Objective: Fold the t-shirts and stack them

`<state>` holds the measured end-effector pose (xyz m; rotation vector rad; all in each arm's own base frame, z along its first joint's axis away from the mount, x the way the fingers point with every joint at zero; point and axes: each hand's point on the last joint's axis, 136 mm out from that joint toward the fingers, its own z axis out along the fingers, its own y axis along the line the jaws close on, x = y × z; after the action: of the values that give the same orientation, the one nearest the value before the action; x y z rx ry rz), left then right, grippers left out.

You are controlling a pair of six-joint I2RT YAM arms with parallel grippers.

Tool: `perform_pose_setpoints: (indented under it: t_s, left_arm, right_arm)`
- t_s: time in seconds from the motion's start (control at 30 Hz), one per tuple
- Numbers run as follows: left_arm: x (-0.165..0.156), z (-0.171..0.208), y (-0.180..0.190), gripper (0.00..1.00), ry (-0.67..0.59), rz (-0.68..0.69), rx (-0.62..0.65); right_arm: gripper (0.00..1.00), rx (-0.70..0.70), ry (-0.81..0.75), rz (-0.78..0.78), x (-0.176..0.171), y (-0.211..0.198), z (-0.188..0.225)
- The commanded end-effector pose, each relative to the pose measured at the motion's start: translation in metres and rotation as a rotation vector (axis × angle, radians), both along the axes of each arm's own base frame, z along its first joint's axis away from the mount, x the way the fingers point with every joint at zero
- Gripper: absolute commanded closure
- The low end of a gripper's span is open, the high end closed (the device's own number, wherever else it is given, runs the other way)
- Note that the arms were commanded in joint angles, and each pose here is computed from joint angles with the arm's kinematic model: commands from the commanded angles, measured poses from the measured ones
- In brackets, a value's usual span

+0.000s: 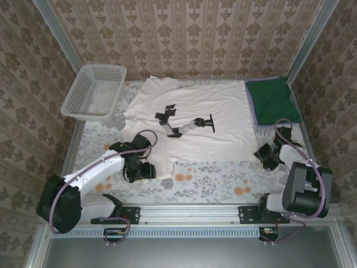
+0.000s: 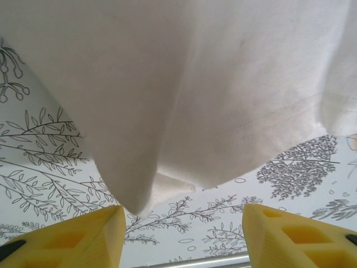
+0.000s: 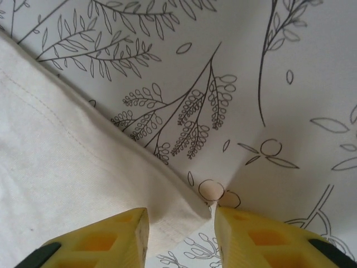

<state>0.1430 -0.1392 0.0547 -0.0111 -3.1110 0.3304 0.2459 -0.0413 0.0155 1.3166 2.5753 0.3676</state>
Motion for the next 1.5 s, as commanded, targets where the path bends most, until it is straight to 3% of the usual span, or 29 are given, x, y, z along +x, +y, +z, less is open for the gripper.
perform_pose_setpoints:
  t_s: [0.0, 0.13, 0.3, 0.47, 0.7, 0.87, 1.47]
  left_arm:
    - [0.003, 0.021, -0.007, 0.42, -0.029, -0.038, -0.010]
    - [0.008, 0.037, -0.026, 0.42, -0.083, -0.155, -0.018]
    - [-0.002, 0.032, -0.047, 0.43, -0.059, -0.327, 0.025]
    - [-0.011, 0.018, -0.041, 0.52, -0.007, -0.352, 0.106]
    - [-0.016, 0.008, -0.017, 0.48, 0.032, -0.252, 0.191]
    - [-0.025, -0.004, -0.020, 0.48, 0.074, -0.255, 0.154]
    - [-0.007, -0.023, -0.006, 0.52, 0.040, -0.255, 0.299]
  right_arm:
    - [0.66, -0.017, 0.012, 0.006, 0.003, -0.005, -0.004]
    - [0.79, -0.021, 0.043, 0.004, 0.001, -0.006, -0.012]
    - [0.90, -0.019, 0.047, 0.009, 0.003, -0.006, -0.016]
    - [0.99, -0.017, 0.039, 0.017, 0.004, -0.006, -0.014]
    - [1.00, -0.018, 0.028, 0.027, 0.005, -0.005, -0.010]
    - [1.00, -0.016, 0.021, 0.029, 0.007, -0.005, -0.009]
    - [1.00, -0.004, 0.012, 0.036, 0.008, -0.003, -0.009]
